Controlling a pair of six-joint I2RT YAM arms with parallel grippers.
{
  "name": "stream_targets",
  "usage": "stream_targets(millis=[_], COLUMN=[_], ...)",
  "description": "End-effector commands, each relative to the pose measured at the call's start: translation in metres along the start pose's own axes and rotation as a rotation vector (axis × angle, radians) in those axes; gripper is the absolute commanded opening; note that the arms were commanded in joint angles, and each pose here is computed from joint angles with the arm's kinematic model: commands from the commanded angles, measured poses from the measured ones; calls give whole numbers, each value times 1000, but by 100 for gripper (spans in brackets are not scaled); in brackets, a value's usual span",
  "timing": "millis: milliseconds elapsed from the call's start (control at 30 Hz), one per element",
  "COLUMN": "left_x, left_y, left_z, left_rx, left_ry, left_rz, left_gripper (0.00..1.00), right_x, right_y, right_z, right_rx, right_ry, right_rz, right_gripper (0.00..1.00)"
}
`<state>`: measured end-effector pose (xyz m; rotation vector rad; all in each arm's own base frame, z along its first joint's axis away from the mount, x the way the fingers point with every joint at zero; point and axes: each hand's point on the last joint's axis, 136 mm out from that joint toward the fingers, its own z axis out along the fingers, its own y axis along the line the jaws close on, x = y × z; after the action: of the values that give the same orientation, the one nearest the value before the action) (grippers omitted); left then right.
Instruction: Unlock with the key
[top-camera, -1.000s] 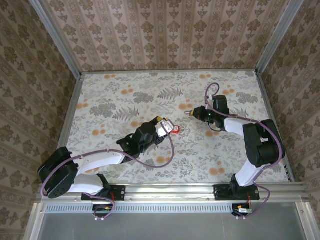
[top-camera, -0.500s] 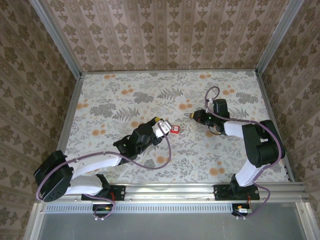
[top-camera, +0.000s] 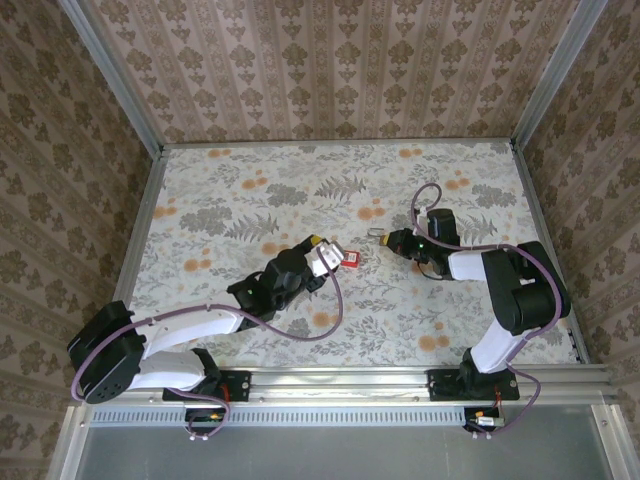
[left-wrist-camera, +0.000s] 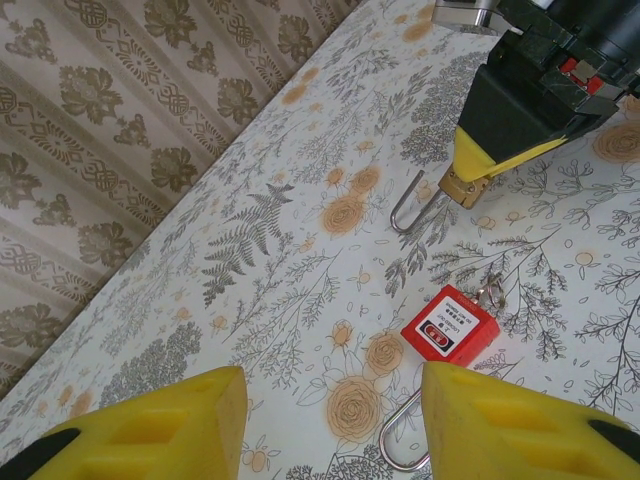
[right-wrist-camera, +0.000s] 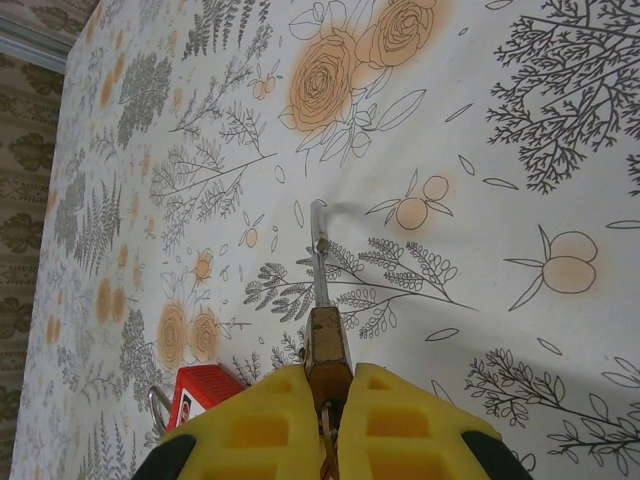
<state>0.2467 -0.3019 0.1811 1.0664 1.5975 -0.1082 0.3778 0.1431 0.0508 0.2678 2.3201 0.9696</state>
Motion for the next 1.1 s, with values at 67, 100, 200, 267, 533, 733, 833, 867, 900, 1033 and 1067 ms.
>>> stream_targets(millis=[67, 100, 200, 267, 533, 733, 833, 867, 900, 1033, 1067], left_x=[-4, -4, -4, -4, -5, -9, -8, -8, -8, -8, -8], left_y=[1, 0, -1, -2, -2, -3, -4, -4, -5, -4, -4], left_z=[-4, -3, -3, -3, -5, -5, -6, -6, -6, -7, -7], left_rx=[-17, -14, -13, -15, -18, -16, -15, -16, -15, -17, -18], left_ry=[-15, -16, -15, -15, -20, -30, -28, -26, -27, -25, -25], left_rz=[-7, -9, -9, -7, -11, -14, -10, -8, -7, -5, -5], left_gripper=[51, 51, 52, 52, 53, 53, 53, 53, 53, 54, 54], right_x=[13, 13, 15, 17, 29, 32, 30, 30, 30, 28, 27], right_y=[-6, -8, -16, -21, -37, -47, -50, -53, -54, -58, -60], right_z=[3, 3, 5, 6, 7, 5, 3, 2, 1, -6, -9], right_rx=[1, 8, 28, 48, 100, 138, 152, 165, 175, 223, 241], right_ry=[33, 35, 43, 48, 77, 77, 70, 70, 74, 59, 51], right_rz=[31, 34, 57, 74, 141, 165, 175, 182, 181, 175, 174], right_gripper=[8, 8, 8, 9, 19, 19, 20, 19, 20, 27, 29])
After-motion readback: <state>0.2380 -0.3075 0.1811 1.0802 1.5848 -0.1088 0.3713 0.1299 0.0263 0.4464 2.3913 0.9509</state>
